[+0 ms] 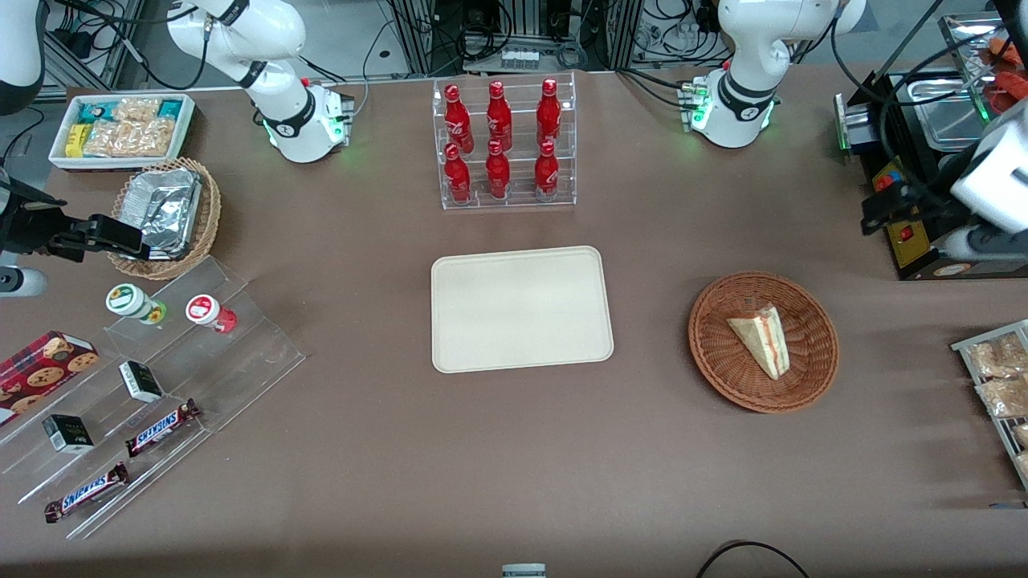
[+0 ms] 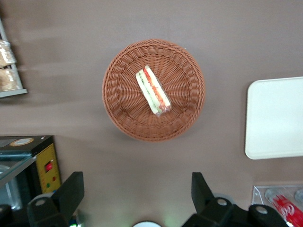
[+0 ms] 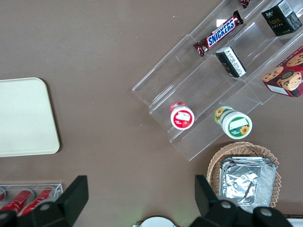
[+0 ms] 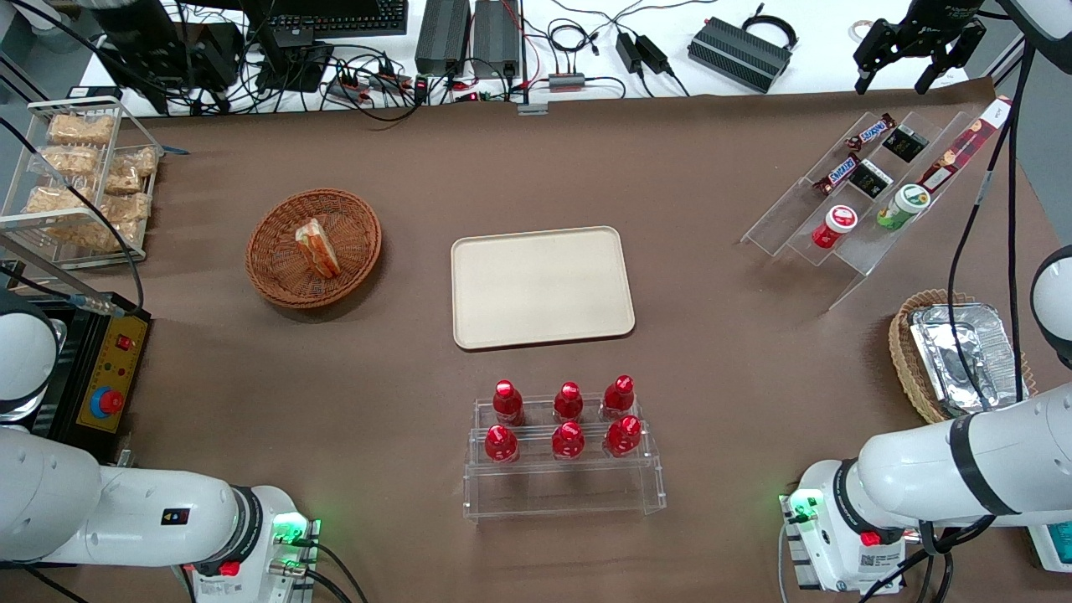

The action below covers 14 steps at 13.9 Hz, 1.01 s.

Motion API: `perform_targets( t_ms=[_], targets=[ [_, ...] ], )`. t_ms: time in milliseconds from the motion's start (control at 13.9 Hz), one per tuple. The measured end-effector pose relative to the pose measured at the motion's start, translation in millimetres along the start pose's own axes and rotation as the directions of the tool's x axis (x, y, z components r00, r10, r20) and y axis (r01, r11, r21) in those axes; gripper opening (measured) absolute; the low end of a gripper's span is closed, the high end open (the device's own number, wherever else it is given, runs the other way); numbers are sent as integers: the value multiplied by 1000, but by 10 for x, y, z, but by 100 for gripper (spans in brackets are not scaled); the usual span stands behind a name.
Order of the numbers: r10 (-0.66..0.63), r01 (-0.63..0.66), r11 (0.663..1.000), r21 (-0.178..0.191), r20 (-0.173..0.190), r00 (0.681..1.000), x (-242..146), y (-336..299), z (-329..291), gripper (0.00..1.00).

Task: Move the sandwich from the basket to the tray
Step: 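Move the left gripper down over the wrapped sandwich in the wicker basket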

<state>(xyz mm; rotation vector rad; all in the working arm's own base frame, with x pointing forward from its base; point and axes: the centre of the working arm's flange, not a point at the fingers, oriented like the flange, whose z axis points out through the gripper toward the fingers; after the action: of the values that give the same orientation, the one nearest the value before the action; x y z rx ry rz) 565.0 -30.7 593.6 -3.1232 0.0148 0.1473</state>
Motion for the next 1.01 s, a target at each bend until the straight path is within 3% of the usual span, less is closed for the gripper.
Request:
perform_targets(
  t_ms=[216, 432, 791, 1007],
  targets=[
    [-70, 70, 998, -1, -13, 997, 164, 35, 635, 100],
    [-183, 182, 983, -14, -58, 981, 231, 116, 1163, 100],
    [-436, 431, 900, -65, -112, 893, 171, 280, 1872, 100],
    [-473, 467, 881, -76, -118, 873, 66, 315, 2264, 100]
  ],
)
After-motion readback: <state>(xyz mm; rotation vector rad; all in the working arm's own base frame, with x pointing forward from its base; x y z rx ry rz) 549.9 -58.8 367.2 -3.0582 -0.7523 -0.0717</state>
